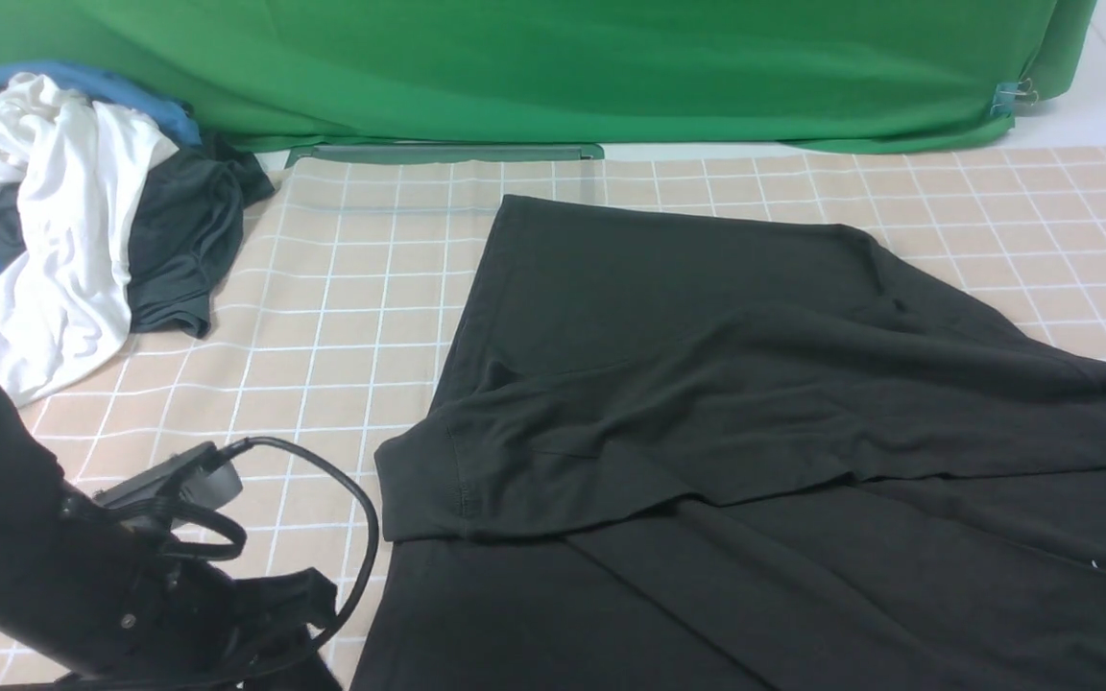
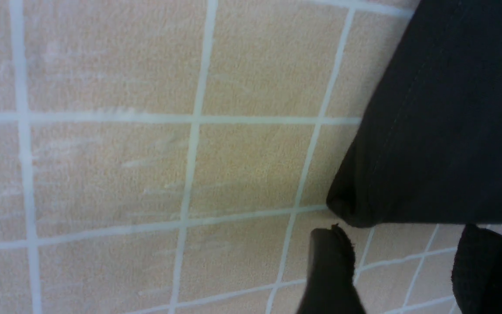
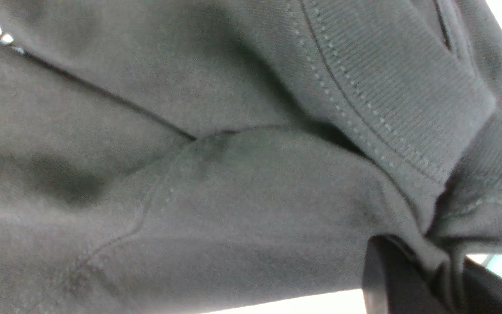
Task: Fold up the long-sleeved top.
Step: Use both arms simultaneously to clamp the lower edge of the clothing fabric
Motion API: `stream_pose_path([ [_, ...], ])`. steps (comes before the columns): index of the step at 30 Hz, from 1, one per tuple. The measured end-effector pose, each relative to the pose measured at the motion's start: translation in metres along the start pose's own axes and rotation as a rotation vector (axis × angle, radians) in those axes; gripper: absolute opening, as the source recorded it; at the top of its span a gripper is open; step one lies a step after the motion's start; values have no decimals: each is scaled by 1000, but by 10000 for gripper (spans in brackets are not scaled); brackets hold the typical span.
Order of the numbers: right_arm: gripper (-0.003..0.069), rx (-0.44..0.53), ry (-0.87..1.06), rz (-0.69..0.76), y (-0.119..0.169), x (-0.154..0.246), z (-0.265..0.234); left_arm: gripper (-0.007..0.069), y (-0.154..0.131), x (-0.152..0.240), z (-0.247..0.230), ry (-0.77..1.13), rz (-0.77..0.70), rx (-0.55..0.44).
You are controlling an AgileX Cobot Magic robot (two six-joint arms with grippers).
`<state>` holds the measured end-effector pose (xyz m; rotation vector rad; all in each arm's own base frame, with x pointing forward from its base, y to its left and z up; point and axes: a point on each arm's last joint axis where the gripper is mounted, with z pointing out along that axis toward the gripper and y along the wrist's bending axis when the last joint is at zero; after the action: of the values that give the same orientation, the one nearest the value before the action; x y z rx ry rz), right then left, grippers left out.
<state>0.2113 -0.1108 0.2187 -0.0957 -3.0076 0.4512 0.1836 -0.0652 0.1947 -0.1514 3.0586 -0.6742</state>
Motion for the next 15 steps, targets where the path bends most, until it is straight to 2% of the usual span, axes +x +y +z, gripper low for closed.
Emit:
stream_pose_path([
  [1,76,0,0,3,0,0,0,391,-1,0,1,0,6,-1],
  [2,76,0,-3,10,0,0,0,435,-4,1,4,11,26,-1],
  [5,76,1,-4,15,0,0,0,471,-17,3,20,47,98,-17],
  [10,76,-2,-5,20,0,0,0,465,-33,5,48,106,182,-94],
  [15,76,-8,-6,23,1,-1,0,431,-40,-5,51,114,223,-207],
])
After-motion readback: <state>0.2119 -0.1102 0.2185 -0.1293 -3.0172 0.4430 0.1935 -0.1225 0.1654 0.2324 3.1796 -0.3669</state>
